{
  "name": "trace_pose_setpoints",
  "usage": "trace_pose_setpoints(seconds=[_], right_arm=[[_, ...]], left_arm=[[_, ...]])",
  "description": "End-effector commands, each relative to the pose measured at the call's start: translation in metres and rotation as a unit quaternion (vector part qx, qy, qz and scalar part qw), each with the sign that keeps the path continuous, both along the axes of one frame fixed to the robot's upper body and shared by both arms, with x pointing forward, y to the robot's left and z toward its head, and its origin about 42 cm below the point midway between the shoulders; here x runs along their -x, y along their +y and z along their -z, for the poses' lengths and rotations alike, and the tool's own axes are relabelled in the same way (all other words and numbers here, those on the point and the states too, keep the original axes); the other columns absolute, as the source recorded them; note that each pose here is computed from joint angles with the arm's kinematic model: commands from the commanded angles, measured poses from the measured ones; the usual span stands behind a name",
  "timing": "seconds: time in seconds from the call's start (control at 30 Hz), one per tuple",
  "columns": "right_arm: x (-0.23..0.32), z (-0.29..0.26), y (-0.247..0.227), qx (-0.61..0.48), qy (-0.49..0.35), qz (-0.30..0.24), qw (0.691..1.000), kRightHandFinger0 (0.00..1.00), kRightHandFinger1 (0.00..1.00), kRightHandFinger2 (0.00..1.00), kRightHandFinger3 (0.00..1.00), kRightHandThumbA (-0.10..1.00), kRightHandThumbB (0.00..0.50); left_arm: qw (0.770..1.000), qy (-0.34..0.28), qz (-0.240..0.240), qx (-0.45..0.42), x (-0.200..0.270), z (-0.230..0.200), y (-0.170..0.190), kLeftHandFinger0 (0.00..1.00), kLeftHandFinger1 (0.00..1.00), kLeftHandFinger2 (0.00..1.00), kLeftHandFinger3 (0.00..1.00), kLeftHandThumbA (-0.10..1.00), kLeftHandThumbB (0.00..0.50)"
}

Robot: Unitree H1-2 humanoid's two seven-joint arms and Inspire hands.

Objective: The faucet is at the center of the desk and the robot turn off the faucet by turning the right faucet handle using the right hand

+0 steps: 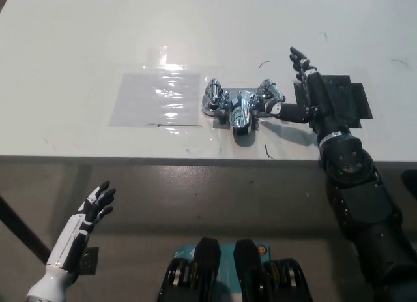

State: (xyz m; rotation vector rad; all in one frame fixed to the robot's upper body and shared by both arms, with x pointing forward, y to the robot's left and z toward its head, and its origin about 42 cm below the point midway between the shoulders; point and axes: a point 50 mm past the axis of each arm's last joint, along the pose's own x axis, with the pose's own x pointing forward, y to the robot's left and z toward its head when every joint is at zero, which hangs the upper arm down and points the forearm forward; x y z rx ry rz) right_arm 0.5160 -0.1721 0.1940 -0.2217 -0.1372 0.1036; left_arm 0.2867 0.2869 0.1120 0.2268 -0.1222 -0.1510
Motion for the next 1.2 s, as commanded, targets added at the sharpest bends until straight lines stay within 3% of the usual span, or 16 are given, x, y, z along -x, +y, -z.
trace_pose_setpoints(seconds=[0.0, 0.3, 0.4, 0.53, 0.73, 1.03, 1.1, 1.17], right_arm=[[-0.014, -0.037, 0.015, -0.031, -0.044, -0.022, 0.998, 1.0, 1.0, 1.0, 1.0, 1.0, 0.375], [-0.015, -0.048, 0.035, -0.057, -0.064, -0.04, 0.996, 1.0, 1.0, 1.0, 1.0, 1.0, 0.417], [-0.015, -0.051, 0.041, -0.106, -0.06, -0.06, 0.991, 1.0, 1.0, 1.0, 1.0, 1.0, 0.382], [-0.015, -0.055, 0.046, -0.175, -0.046, -0.094, 0.979, 1.0, 1.0, 1.0, 1.0, 1.0, 0.39], [-0.015, -0.062, 0.049, -0.189, -0.057, -0.105, 0.975, 1.0, 1.0, 1.0, 1.0, 1.0, 0.401], [-0.011, -0.047, 0.057, -0.2, -0.038, -0.112, 0.973, 1.0, 1.0, 1.0, 1.0, 1.0, 0.354], [-0.011, -0.043, 0.059, -0.194, -0.033, -0.11, 0.974, 1.0, 1.0, 1.0, 1.0, 1.0, 0.367], [-0.011, -0.038, 0.065, -0.18, -0.025, -0.103, 0.978, 1.0, 1.0, 1.0, 1.0, 1.0, 0.412]], left_arm=[[1.0, -0.026, 0.011, -0.006, -0.005, -0.012, 0.004, 1.0, 1.0, 1.0, 1.0, 1.0, 0.416], [0.999, -0.03, 0.012, -0.011, -0.006, -0.013, 0.004, 1.0, 1.0, 1.0, 1.0, 1.0, 0.408], [1.0, -0.028, 0.012, -0.009, -0.006, -0.014, 0.003, 1.0, 1.0, 1.0, 1.0, 1.0, 0.417], [0.999, -0.032, 0.013, -0.012, -0.007, -0.016, 0.004, 1.0, 1.0, 1.0, 1.0, 1.0, 0.414], [0.999, -0.031, 0.012, -0.009, -0.008, -0.016, 0.005, 1.0, 1.0, 1.0, 1.0, 1.0, 0.423], [0.999, -0.033, 0.013, -0.01, -0.007, -0.016, 0.004, 1.0, 1.0, 1.0, 1.0, 1.0, 0.411], [0.999, -0.033, 0.013, -0.01, -0.008, -0.017, 0.004, 1.0, 1.0, 1.0, 1.0, 1.0, 0.422], [0.999, -0.034, 0.013, -0.011, -0.009, -0.019, 0.005, 1.0, 1.0, 1.0, 1.0, 1.0, 0.419]])
